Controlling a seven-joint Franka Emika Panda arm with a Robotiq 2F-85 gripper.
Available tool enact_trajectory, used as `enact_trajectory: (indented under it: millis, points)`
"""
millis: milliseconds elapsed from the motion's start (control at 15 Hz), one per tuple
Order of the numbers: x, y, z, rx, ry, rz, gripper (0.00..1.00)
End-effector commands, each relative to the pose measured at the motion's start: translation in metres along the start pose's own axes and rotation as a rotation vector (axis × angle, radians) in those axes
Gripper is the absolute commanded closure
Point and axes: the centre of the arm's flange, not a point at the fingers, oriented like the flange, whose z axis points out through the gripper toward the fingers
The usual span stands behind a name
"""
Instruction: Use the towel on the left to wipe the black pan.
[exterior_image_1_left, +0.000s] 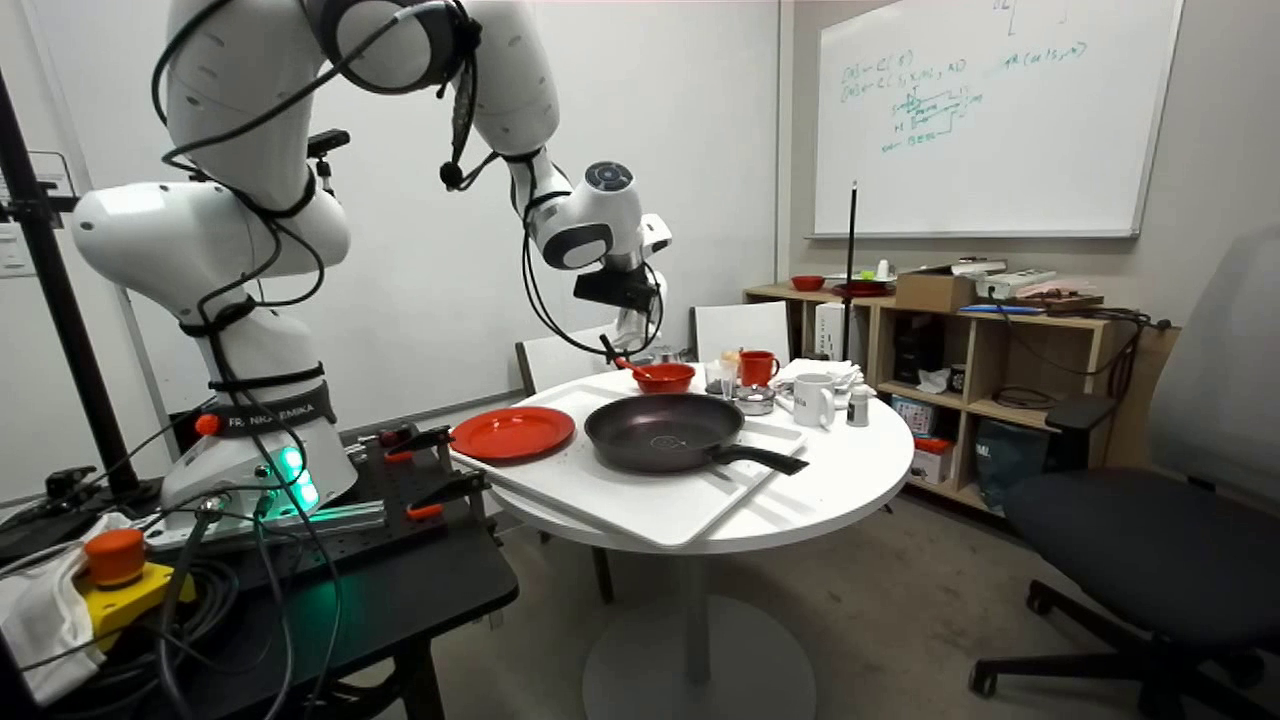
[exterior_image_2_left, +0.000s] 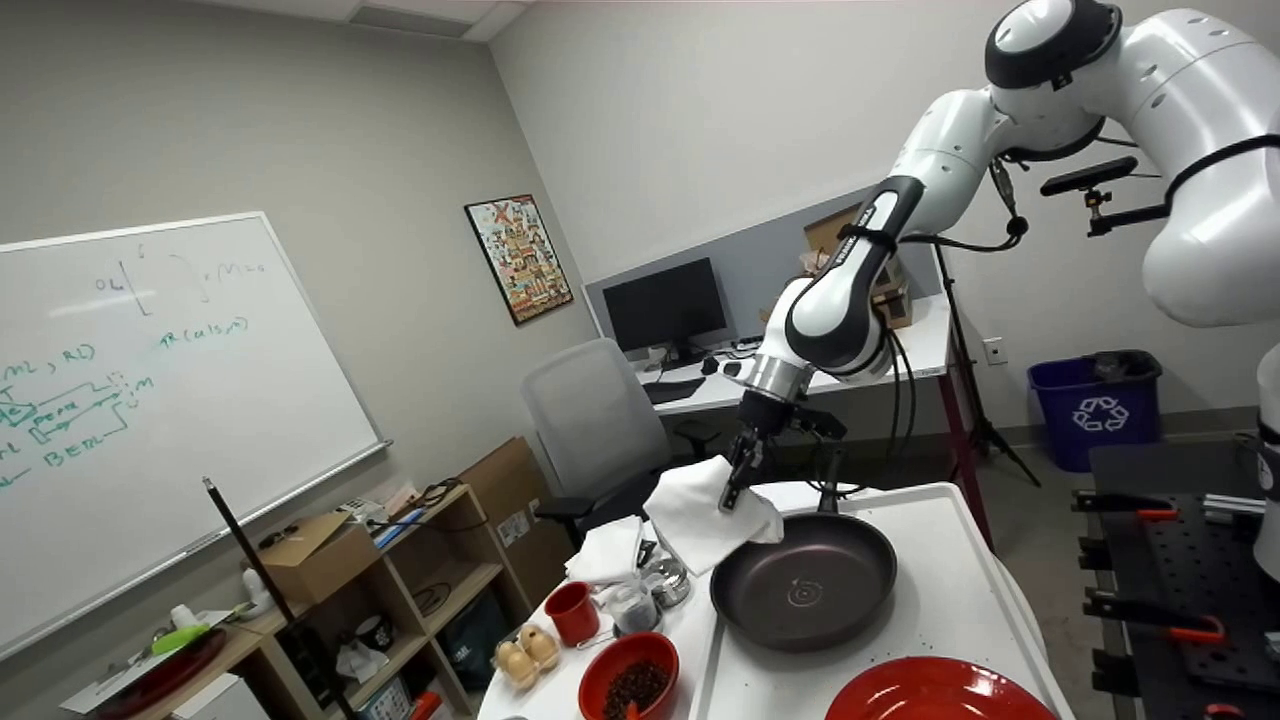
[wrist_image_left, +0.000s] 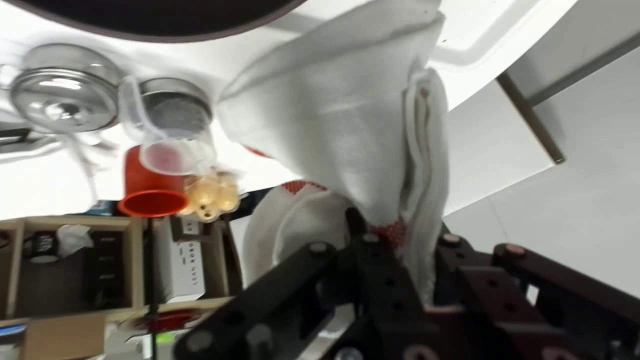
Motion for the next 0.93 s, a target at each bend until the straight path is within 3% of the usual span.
enact_trajectory:
  millis: [0, 267, 600, 867]
  points:
    - [0.0, 0.028, -0.012, -0.195, 0.032, 0.049, 0.96]
    - [-0.015, 0.064, -0.017, -0.386, 0.018, 0.104, 0.96]
    - [-0.045, 0.093, -0.006, -0.567, -0.127, 0.177, 0.96]
    - [-0.069, 0.1, 0.006, -0.611, -0.243, 0.214, 0.96]
